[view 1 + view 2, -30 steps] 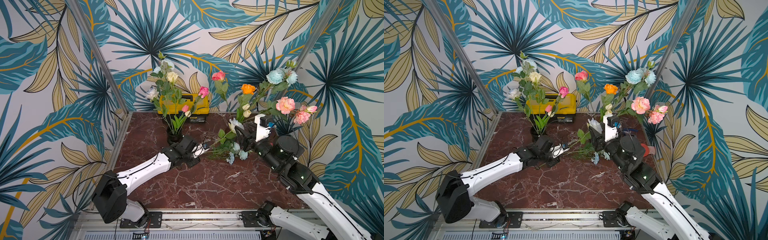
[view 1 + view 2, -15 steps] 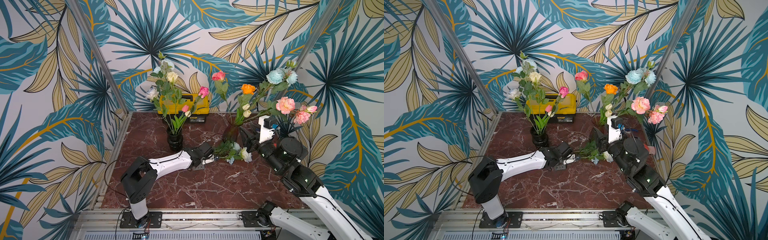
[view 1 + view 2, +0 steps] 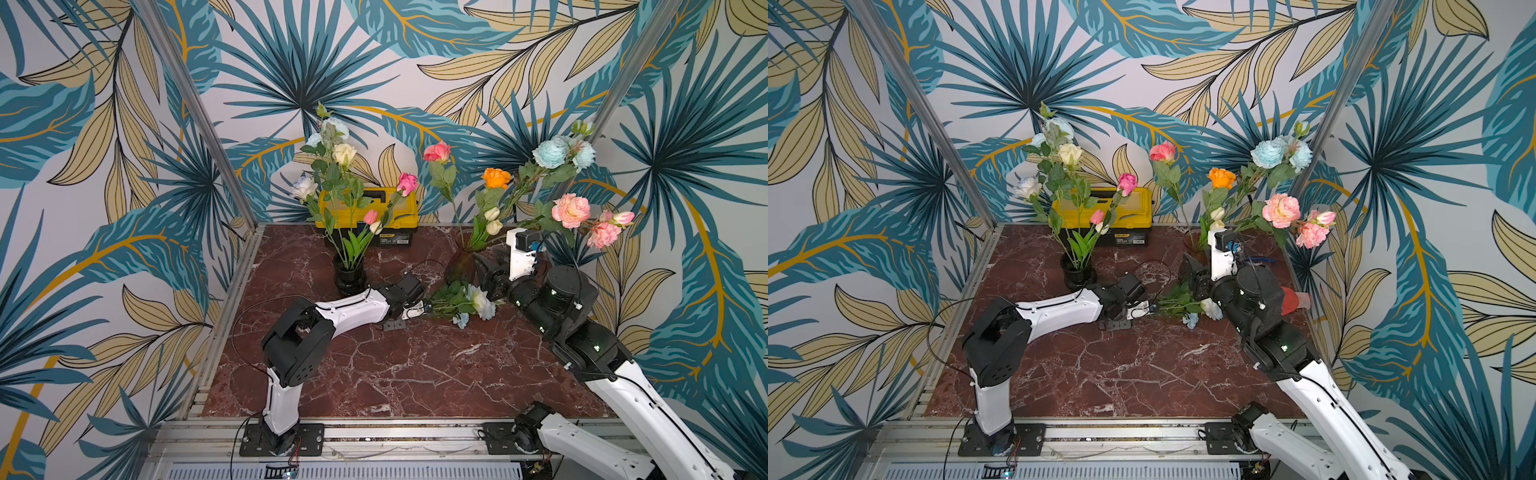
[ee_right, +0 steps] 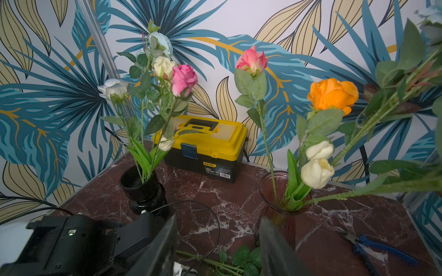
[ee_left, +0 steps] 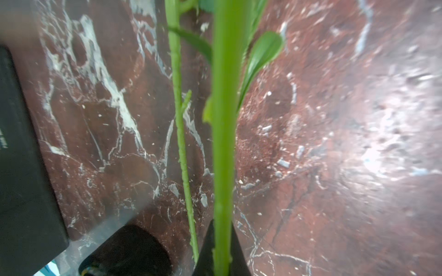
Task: Pick out blue flowers from the vase
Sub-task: Place the flower at the center of the board.
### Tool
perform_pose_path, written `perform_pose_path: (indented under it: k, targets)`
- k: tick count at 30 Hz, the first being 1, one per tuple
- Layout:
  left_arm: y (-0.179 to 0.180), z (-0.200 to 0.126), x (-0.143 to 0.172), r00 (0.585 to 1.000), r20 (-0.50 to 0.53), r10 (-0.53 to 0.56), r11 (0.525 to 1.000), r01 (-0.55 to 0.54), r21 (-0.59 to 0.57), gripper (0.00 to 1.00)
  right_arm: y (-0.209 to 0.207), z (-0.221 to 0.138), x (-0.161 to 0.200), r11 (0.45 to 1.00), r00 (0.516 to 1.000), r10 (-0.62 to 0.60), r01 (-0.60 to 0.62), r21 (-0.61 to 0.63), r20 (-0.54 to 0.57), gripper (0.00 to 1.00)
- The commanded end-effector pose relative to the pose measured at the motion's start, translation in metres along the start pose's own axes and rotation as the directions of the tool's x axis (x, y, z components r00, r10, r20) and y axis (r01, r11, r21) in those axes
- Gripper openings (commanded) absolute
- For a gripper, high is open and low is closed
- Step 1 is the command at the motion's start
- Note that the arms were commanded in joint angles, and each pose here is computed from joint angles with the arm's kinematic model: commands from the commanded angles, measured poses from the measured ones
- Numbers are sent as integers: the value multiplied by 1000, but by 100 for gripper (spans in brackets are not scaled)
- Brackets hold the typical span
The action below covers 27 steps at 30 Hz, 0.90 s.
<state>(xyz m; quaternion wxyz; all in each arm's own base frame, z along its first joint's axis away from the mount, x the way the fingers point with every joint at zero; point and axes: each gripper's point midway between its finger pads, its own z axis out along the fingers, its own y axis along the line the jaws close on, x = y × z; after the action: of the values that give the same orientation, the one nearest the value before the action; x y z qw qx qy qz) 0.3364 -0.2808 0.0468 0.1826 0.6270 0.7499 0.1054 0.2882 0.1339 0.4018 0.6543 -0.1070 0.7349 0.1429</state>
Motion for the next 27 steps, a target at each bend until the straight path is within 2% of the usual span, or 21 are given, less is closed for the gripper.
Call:
perform_pose_path:
  k: [1,2,4,7,9,11,16,18,27]
  targets:
    - [8,1,-8,999,28,-24,1000,24,16,0,5,9,1,999,999,32,-31,-39,20,55]
    - [8,1,-8,999,30,-32,999,31,22,1,5,10,1,998,999,35,-34,-43,19,55]
    - [10,3,-9,999,31,-35,999,35,23,10,6,14,2,998,999,42,-42,-50,16,55]
    - [11,6,-9,999,26,-26,999,25,21,29,8,17,4,997,999,47,-46,-61,11,55]
    - [12,7,-8,999,21,-24,1000,24,18,44,9,19,4,997,999,43,-43,-67,5,55]
    - [13,6,-8,999,21,-28,1000,28,14,51,10,21,6,997,999,35,-36,-71,-7,55]
    - [15,-3,-8,998,39,-54,998,54,10,57,16,30,10,995,999,-1,-4,-95,-46,55]
    - [18,-12,-9,996,58,-71,997,71,1,59,17,32,19,995,996,-17,8,-104,-90,55]
    - [27,-52,-12,975,157,-155,988,156,7,63,25,41,21,989,990,-49,30,-144,-130,53]
